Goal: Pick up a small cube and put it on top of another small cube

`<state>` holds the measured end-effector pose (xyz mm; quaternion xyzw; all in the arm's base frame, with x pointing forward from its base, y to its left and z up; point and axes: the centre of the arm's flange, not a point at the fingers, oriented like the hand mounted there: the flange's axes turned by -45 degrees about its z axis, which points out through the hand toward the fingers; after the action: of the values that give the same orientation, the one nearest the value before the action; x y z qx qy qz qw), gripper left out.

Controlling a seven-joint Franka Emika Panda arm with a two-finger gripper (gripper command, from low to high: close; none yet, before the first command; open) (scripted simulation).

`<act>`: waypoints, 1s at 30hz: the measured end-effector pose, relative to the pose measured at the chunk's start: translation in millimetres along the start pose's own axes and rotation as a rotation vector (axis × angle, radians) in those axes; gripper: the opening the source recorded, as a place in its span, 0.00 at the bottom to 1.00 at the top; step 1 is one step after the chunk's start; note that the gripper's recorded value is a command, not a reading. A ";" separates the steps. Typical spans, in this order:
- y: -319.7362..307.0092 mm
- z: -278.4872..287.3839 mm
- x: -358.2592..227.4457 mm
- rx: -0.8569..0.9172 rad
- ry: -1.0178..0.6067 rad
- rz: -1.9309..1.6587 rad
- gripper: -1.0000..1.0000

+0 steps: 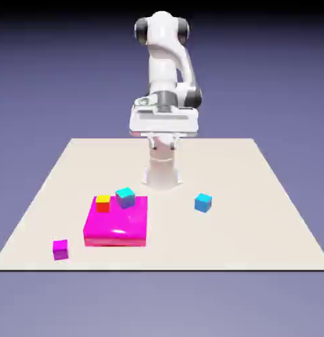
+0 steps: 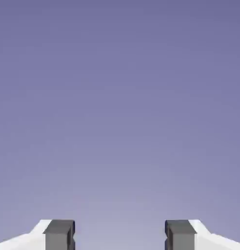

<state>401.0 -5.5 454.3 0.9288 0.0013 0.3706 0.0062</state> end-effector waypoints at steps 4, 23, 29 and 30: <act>37.4 37.7 14.2 -0.058 -0.123 0.157 0.50; 269.3 210.0 -39.5 -0.288 -0.653 0.996 0.50; 344.5 250.4 -101.1 -0.335 -0.808 1.282 0.50; 356.3 256.1 -113.3 -0.342 -0.834 1.330 0.50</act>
<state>494.3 -365.3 195.0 0.7830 -0.6116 -0.0857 -0.0739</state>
